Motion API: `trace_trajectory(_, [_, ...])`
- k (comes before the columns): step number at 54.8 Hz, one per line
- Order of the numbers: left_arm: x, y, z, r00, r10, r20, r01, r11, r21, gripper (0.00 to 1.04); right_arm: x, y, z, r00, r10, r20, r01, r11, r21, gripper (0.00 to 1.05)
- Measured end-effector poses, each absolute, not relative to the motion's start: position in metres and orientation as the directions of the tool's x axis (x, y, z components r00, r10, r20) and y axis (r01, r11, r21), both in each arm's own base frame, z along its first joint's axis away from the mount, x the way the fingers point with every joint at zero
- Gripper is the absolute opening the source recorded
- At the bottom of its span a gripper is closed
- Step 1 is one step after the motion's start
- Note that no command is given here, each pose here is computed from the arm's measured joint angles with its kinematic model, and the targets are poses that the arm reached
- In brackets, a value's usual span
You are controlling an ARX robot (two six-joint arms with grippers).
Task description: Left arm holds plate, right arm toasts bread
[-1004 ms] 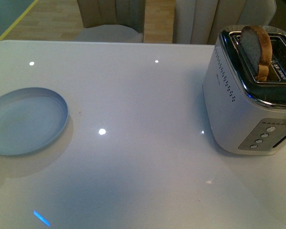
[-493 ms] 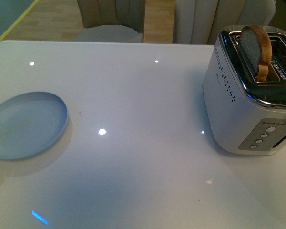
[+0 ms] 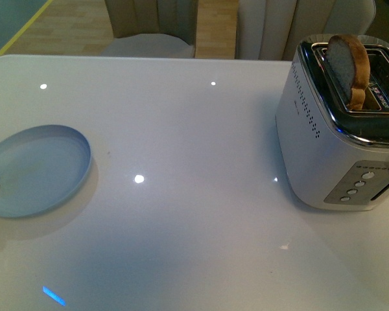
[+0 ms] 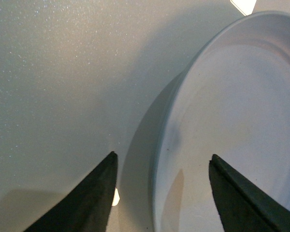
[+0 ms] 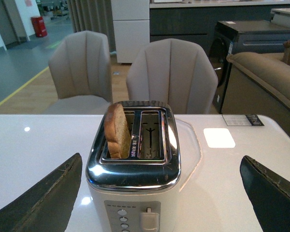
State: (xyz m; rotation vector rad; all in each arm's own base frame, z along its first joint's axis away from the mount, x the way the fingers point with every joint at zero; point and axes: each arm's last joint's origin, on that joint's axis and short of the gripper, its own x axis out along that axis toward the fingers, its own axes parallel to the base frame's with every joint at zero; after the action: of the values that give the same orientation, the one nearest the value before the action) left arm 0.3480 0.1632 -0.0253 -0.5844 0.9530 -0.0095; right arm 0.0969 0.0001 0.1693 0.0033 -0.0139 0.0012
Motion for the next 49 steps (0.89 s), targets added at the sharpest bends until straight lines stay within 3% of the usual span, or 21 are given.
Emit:
trace_trajectory(10, [0.350, 0.157, 0.011, 0.671, -0.254, -0.696, -0.190, 0.849, -0.493, 0.99, 0.097, 0.000, 0.169, 1.000, 0.001, 0.014, -0.001, 1.000, 0.003, 0.96])
trace_trajectory(17, [0.347, 0.152, 0.058, 0.760, -0.222, -0.611, -0.128, 0.870, -0.475, 0.98, 0.097, 0.000, 0.169, 1.000, 0.001, 0.014, -0.001, 1.000, 0.003, 0.96])
trace_trajectory(33, [0.311, 0.117, 0.144, 0.877, -0.243, -0.414, 0.046, 0.900, -0.433, 0.98, 0.097, 0.000, 0.169, 1.000, 0.001, 0.014, -0.001, 1.000, 0.003, 0.96])
trace_trajectory(49, [0.253, 0.066, 0.201, 0.917, -0.289, -0.274, 0.154, 0.892, -0.426, 0.98, 0.097, 0.000, 0.169, 1.000, 0.001, 0.014, -0.001, 1.000, 0.003, 0.96])
